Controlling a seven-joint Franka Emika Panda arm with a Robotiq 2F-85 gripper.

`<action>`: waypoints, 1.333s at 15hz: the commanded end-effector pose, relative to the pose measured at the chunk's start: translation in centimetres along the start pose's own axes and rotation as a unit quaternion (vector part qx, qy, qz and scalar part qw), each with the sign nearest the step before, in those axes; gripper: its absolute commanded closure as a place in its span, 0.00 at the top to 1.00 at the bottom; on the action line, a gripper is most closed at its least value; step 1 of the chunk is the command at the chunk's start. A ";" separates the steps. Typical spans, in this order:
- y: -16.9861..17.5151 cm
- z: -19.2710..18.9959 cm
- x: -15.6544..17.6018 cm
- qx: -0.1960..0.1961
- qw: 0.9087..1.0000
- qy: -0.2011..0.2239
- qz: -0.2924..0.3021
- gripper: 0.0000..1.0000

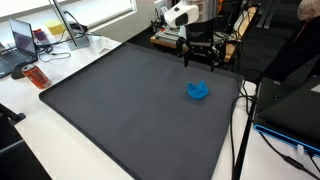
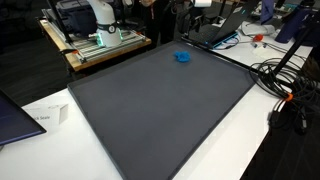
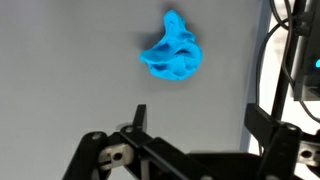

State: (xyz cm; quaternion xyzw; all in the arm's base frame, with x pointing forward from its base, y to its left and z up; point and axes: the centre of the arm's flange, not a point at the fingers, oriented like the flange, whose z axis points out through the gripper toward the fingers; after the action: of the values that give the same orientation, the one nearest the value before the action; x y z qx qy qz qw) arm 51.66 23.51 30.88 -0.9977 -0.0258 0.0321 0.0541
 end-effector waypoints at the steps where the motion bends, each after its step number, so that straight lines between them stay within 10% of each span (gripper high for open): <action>1: -1.6 1.5 3.3 -0.015 0.999 -0.028 0.012 1.00; 20: -3.2 1.0 5.6 -0.081 0.990 -0.102 0.050 1.00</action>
State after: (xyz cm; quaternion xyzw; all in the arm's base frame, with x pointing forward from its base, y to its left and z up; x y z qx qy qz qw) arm 55.27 25.91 29.45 -0.9943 0.0059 0.1053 -0.0133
